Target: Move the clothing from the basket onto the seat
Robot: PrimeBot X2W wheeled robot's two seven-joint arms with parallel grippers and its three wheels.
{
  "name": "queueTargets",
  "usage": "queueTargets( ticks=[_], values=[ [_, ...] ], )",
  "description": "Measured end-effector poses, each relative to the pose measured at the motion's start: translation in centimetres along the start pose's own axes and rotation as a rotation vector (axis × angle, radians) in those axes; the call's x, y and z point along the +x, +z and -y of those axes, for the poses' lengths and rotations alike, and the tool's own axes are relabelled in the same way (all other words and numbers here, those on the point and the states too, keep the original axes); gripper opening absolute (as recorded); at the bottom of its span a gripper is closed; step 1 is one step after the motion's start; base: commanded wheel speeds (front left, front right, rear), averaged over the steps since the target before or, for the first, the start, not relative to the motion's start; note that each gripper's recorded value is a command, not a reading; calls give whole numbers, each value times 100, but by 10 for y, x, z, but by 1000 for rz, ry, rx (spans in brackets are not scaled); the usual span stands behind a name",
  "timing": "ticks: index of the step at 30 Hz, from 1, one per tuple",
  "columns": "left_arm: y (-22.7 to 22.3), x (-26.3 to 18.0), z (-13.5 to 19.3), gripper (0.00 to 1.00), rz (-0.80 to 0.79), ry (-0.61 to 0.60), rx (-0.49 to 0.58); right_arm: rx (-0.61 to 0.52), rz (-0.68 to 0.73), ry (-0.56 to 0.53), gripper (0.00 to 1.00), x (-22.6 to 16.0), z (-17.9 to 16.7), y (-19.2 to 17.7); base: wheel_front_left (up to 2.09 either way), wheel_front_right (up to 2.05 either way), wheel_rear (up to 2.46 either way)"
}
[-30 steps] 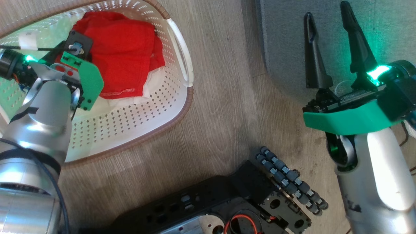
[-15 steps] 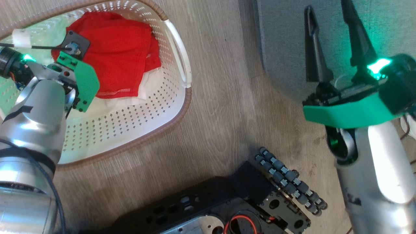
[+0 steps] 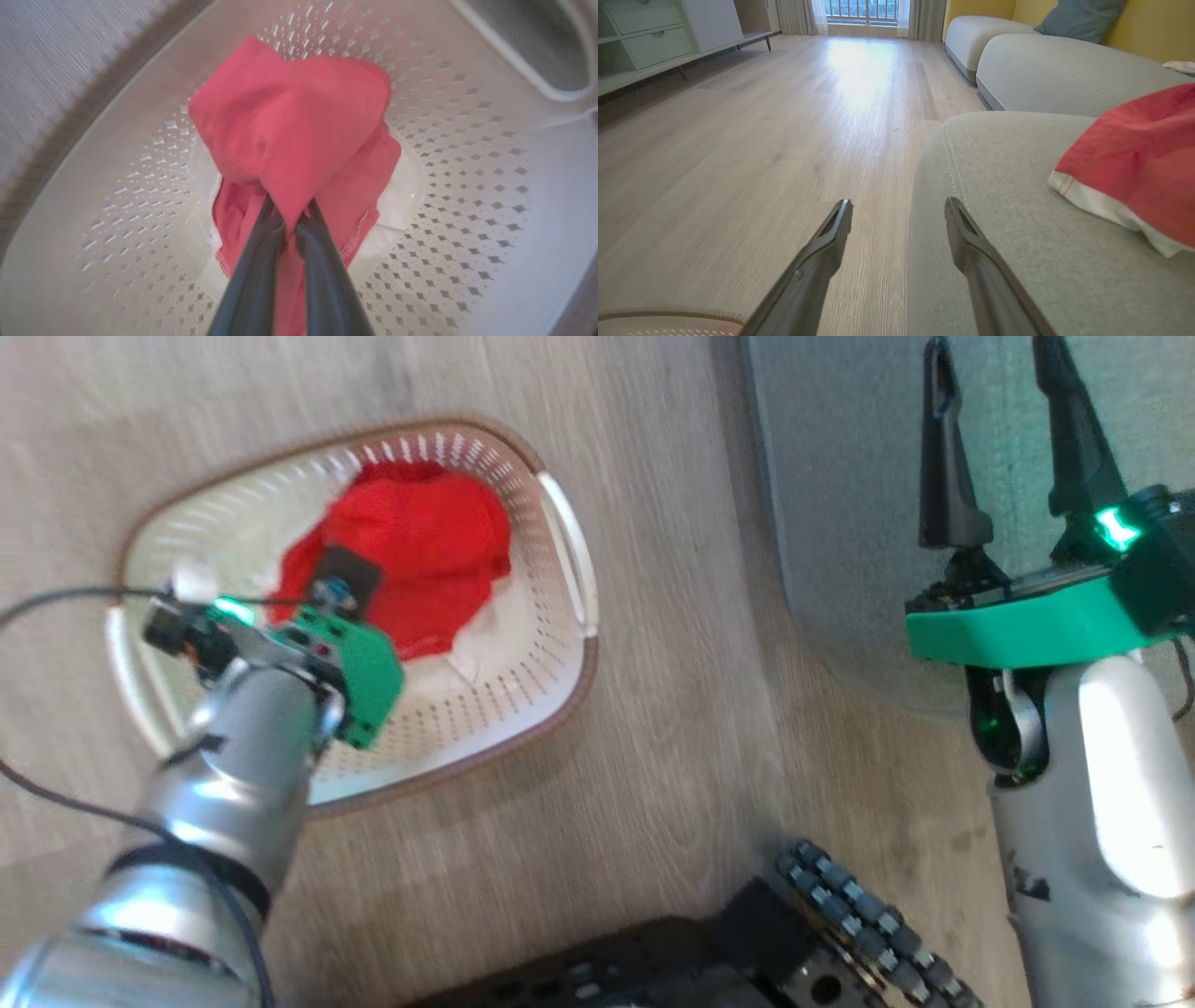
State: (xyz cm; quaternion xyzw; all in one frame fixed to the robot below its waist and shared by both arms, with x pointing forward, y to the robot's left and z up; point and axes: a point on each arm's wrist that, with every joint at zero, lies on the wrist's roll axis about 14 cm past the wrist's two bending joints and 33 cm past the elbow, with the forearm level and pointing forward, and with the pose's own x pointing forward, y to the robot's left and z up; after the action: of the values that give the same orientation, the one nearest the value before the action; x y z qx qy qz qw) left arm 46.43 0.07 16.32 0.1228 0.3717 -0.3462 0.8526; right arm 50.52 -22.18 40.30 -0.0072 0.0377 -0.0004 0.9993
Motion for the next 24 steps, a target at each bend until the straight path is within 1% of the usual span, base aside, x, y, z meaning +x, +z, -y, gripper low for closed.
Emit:
queueTargets(
  ticks=[1, 6, 10, 15, 24],
  values=[
    [0, 0, 0, 0, 0, 0, 0, 0, 0, 0, 100, 0, 0, 0, 0, 0, 0],
    [29, -37, 8, 0, 73, 32, -10, 0, 38, -5, 100, -14, -2, 25, 0, 0, 0],
    [53, -71, 7, 0, 165, 95, -39, 19, 64, 8, 100, -28, -10, 42, 0, 0, 0],
    [71, -116, 11, 0, 271, 174, -77, 29, 143, 32, 100, -36, -18, 78, 0, 0, 0],
    [112, -190, 19, 0, 500, 300, -118, 54, 205, 69, 100, -64, -32, 109, 0, 0, 0]
  ],
)
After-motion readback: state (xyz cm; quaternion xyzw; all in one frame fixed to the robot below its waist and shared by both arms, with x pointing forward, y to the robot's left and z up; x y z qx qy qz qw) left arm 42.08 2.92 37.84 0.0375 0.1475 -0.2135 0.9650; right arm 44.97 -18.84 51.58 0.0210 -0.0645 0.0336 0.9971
